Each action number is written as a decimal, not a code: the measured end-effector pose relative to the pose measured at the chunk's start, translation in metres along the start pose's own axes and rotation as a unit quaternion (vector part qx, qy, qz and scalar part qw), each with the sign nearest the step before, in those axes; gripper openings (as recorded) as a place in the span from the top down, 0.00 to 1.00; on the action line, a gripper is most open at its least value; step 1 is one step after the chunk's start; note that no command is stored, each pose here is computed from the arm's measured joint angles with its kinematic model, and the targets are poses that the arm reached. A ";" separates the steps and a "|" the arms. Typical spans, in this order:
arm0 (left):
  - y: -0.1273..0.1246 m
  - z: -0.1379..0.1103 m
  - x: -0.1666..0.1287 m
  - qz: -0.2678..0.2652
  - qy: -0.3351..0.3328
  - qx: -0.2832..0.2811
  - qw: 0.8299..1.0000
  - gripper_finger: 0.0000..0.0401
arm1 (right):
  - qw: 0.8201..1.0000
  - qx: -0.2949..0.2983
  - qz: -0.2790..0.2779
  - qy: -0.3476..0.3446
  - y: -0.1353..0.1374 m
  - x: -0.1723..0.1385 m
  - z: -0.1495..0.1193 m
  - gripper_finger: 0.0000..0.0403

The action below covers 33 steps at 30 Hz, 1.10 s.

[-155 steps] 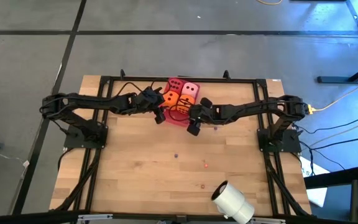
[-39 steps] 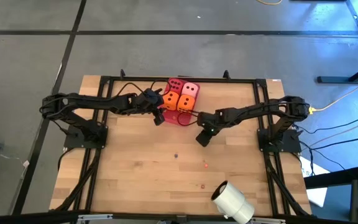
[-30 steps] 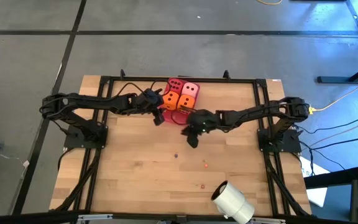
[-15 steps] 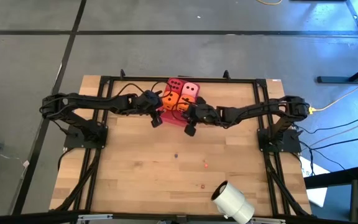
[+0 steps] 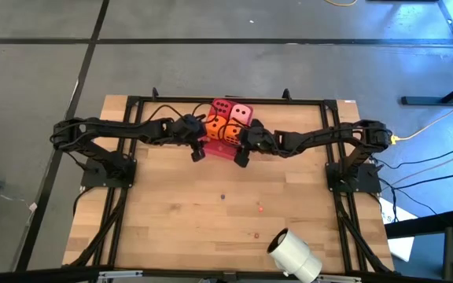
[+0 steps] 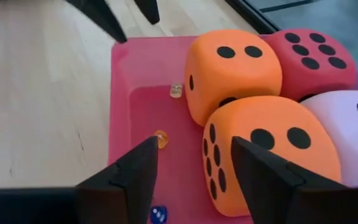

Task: Pick & Place Dice
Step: Put the top right small blue dice into the red bin

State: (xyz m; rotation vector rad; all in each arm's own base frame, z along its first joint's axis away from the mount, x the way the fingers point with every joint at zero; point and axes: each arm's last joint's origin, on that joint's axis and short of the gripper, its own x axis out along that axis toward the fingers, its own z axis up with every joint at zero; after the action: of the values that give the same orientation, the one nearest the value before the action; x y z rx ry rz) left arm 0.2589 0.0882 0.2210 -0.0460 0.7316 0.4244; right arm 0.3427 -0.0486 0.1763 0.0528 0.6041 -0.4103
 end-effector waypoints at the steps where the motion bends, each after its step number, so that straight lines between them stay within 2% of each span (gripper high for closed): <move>1: -0.001 0.002 0.000 -0.014 -0.010 0.006 1.000 0.64 | 1.000 0.007 0.000 0.000 0.000 0.000 0.000 0.49; 6: -0.017 0.013 -0.003 -0.104 -0.070 0.021 0.992 0.64 | 1.000 0.008 0.000 -0.001 0.000 0.000 0.000 0.48; 9: -0.034 0.012 -0.007 -0.166 -0.075 0.049 0.982 0.64 | 1.000 0.018 0.002 -0.001 0.001 0.000 0.000 0.49; 15: -0.081 -0.010 -0.013 -0.244 -0.084 0.113 0.960 0.64 | 1.000 0.016 0.010 -0.001 0.007 -0.002 -0.001 0.50; 18: -0.104 -0.019 -0.016 -0.272 -0.110 0.136 0.946 0.64 | 1.000 0.015 0.012 -0.001 0.008 -0.002 -0.001 0.50; 21: -0.125 -0.024 -0.013 -0.281 -0.130 0.118 0.944 0.64 | 1.000 0.014 0.013 -0.001 0.009 -0.003 -0.001 0.50; 23: -0.138 -0.033 -0.007 -0.282 -0.115 0.119 0.945 0.64 | 1.000 0.017 0.014 -0.001 0.010 -0.003 -0.001 0.50; 27: -0.163 -0.050 0.012 -0.254 -0.114 0.130 0.952 0.64 | 0.999 0.037 0.013 0.002 0.010 -0.003 -0.001 0.50; 30: -0.173 -0.057 0.022 -0.228 -0.119 0.121 0.959 0.64 | 0.999 0.038 0.013 0.005 0.009 -0.003 -0.002 0.50; 33: -0.177 -0.061 0.030 -0.212 -0.101 0.082 0.969 0.64 | 0.999 0.038 0.012 0.007 0.010 -0.003 -0.002 0.50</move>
State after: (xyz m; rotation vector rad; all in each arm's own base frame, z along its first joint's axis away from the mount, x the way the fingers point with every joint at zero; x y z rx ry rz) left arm 0.3089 -0.0747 0.1368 -0.0033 0.5334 -0.0413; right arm 0.3431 -0.0385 0.1751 0.1350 0.6009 -0.4094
